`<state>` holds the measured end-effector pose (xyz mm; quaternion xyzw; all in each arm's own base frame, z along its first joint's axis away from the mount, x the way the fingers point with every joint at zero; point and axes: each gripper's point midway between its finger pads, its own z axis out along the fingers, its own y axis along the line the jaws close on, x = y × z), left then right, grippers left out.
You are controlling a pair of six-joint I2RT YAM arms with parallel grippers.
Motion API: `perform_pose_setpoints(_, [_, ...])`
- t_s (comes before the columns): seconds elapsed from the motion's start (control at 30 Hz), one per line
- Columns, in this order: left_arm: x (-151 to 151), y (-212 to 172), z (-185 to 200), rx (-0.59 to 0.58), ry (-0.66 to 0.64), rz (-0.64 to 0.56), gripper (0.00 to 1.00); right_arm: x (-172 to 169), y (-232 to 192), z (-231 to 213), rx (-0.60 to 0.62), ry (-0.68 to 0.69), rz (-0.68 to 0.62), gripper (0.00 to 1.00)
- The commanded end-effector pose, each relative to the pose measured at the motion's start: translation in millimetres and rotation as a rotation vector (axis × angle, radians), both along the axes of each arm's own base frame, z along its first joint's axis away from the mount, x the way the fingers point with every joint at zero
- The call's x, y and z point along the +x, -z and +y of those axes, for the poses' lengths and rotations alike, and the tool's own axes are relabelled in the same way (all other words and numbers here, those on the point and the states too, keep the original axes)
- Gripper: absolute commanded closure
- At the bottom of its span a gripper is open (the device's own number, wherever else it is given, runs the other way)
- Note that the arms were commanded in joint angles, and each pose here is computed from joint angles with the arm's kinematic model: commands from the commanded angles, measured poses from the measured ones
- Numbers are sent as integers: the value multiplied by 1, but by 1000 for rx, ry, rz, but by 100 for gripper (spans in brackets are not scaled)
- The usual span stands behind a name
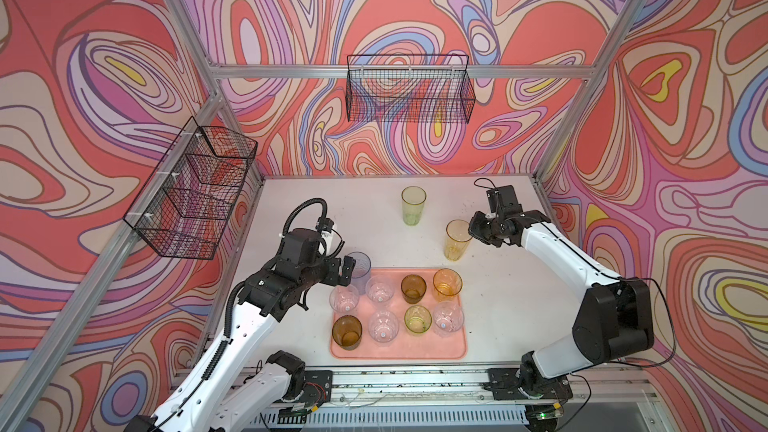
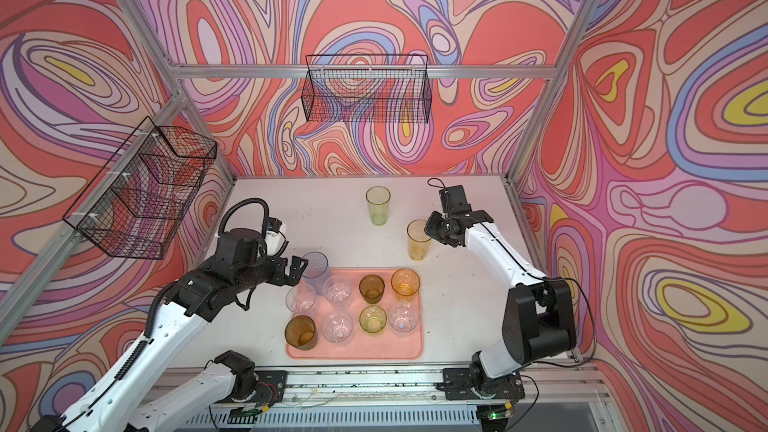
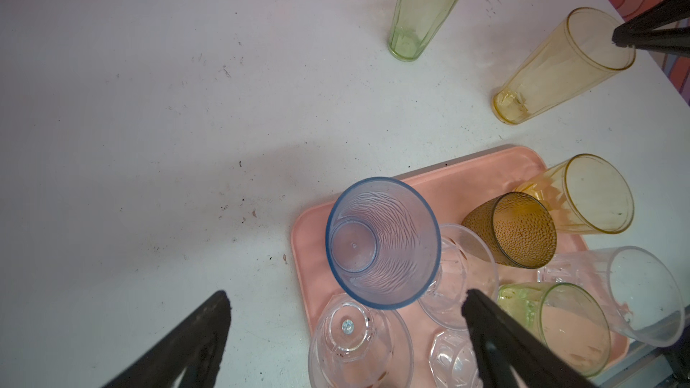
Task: Place the glasses into the tray
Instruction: 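Close the right gripper on the yellow glass rim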
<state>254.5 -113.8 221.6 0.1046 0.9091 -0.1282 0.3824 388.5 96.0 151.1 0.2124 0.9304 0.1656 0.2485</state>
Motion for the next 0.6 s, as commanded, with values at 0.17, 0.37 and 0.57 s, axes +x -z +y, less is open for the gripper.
perform_pose_setpoints(0.17, [0,-2,-3,-18,17,-15,0,4,-5,3,27,1,-14,91])
perform_pose_setpoints(0.37, [0,-2,-3,-19,17,-14,0,4,-9,4,32,-7,-21,97])
perform_pose_setpoints(0.57, [-3,-6,-12,-55,66,-27,0,7,-15,8,47,-22,-35,100])
